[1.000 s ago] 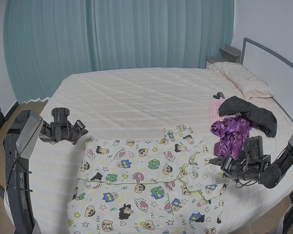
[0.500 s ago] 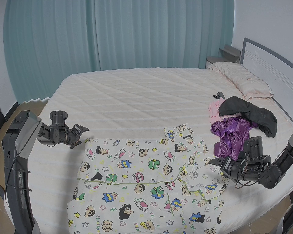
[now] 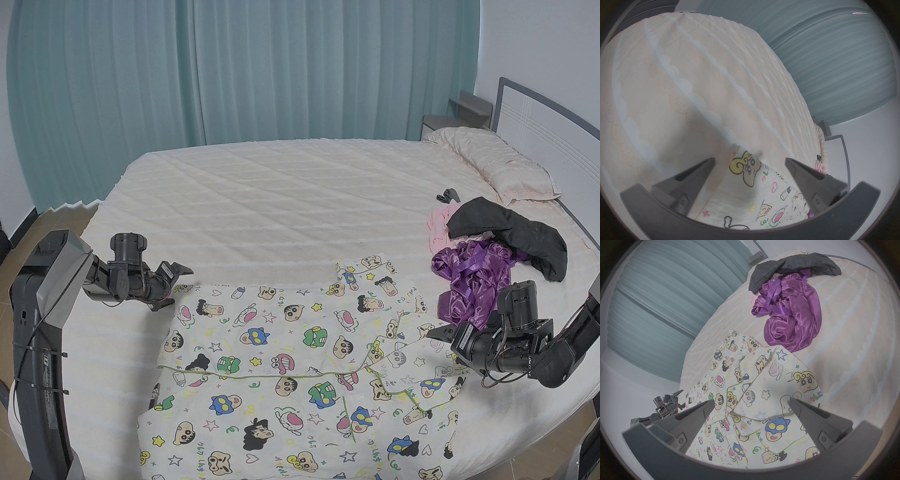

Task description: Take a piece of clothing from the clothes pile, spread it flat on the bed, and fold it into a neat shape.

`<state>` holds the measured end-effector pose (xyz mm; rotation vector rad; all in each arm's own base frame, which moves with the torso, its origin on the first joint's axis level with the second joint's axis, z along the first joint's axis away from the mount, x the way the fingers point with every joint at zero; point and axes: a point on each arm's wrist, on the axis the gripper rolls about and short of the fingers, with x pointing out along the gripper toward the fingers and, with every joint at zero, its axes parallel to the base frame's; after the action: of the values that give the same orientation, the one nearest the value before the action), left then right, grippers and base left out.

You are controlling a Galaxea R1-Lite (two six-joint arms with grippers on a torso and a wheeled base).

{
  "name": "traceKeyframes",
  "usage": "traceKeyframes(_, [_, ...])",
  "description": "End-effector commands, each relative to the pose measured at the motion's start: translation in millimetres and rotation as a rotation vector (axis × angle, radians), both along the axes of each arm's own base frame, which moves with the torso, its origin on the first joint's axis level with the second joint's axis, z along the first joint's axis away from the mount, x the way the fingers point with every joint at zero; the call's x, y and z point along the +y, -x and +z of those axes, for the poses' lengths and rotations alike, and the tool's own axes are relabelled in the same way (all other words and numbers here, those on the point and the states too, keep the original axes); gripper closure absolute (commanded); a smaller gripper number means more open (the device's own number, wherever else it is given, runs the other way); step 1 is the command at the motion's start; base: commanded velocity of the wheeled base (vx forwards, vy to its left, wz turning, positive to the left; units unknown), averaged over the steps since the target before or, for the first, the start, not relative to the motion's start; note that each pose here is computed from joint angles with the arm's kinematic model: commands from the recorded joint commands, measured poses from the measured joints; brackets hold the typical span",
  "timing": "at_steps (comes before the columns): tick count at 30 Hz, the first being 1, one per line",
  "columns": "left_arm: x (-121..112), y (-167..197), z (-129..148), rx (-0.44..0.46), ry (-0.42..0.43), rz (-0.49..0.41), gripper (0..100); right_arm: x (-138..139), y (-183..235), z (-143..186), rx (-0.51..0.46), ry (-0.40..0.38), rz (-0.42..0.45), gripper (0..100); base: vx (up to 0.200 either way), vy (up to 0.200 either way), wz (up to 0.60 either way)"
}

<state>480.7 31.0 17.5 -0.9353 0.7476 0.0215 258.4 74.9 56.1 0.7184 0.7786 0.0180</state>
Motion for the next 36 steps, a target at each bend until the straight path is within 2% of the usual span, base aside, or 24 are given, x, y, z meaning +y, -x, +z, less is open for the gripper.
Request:
traceKeyframes(1, [-2.6,-2.4,-9.5,0.015,0.003,-0.004,100,0.2,-0.1,-2.2,0.008,0.003,0.002,0,0.0,0.0,0.0])
traceKeyframes(7, [5.0,-3.7,-8.4,0.008,0.003,0.013,100,0.4,-0.7,-3.2,0.011,0.004,0.002,0,0.0,0.0,0.0])
traceKeyframes(16, [4.2,-10.7,14.8,-0.059,-0.012,0.008,100,0.8,-0.6,-3.2,0.011,0.004,0.003,0,0.0,0.0,0.0])
traceKeyframes(22, [3.0,-12.0,12.5,-0.057,-0.073,-0.032,100,0.7,-0.2,-3.5,0.012,0.004,0.003,0,0.0,0.0,0.0])
traceKeyframes(28, [3.2,-13.1,10.1,-0.057,-0.084,-0.033,100,0.8,-0.7,-3.6,0.012,0.004,0.003,0,0.0,0.0,0.0])
traceKeyframes(29, [4.1,-13.4,10.0,-0.056,-0.086,-0.03,0,0.7,-0.3,-3.9,0.014,0.005,0.003,0,0.0,0.0,0.0])
traceKeyframes(36, [12.5,-9.3,7.5,-0.028,-0.089,0.008,0,0.2,-0.1,-4.2,0.015,0.005,0.002,0,0.0,0.0,0.0])
